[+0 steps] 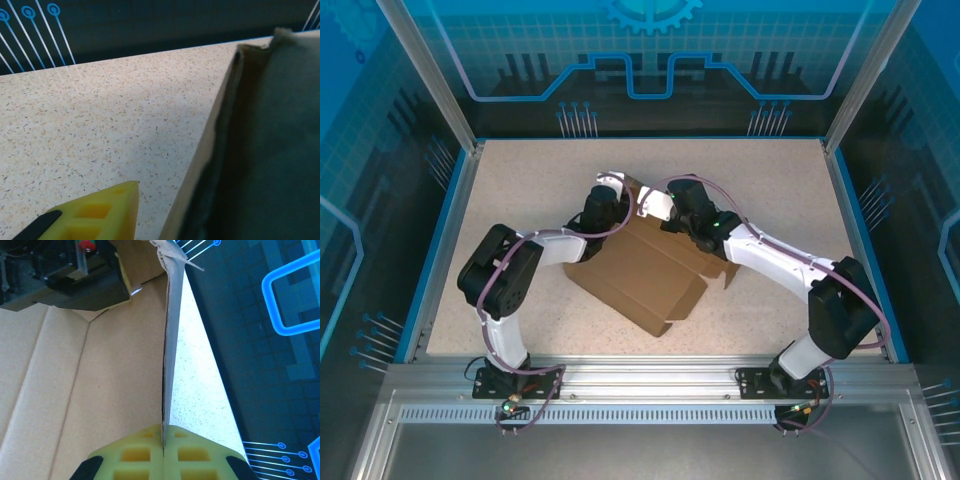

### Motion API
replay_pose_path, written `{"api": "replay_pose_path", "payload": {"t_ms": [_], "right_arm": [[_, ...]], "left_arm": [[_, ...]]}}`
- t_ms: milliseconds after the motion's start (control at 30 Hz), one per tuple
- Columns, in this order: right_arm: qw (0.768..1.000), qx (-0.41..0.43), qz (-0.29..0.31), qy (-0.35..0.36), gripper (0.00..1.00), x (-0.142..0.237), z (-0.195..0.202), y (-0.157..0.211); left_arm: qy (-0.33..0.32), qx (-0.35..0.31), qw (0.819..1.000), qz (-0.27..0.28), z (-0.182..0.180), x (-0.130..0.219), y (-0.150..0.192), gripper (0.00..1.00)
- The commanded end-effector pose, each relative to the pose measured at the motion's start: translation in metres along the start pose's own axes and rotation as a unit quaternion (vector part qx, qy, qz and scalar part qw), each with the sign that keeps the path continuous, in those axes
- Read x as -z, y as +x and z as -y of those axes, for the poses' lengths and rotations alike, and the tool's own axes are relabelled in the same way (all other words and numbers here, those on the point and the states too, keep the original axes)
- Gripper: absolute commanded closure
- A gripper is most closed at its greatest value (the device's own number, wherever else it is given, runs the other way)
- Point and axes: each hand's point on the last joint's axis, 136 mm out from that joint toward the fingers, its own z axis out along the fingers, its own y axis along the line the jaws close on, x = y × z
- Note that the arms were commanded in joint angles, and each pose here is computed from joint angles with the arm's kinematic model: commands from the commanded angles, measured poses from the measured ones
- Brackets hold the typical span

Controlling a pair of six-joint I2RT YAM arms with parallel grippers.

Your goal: Fold the paper box

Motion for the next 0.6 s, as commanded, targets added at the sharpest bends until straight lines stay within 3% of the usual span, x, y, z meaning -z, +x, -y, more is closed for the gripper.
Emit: {"api": "replay_pose_path", "payload": {"t_ms": [0,567], "right_arm": [[1.0,-0.009,0.0,-0.029,1.0,0.014,-0.003,0.002],[0.999,-0.021,0.005,-0.046,1.0,0.02,0.0,0.004]], "left_arm": [[-0.001,-0.012,1.0,0.001,-0.017,0.001,0.004,0.66],[0.084,0.027,0.995,-0.042,-0.006,0.041,0.026,0.44]]}}
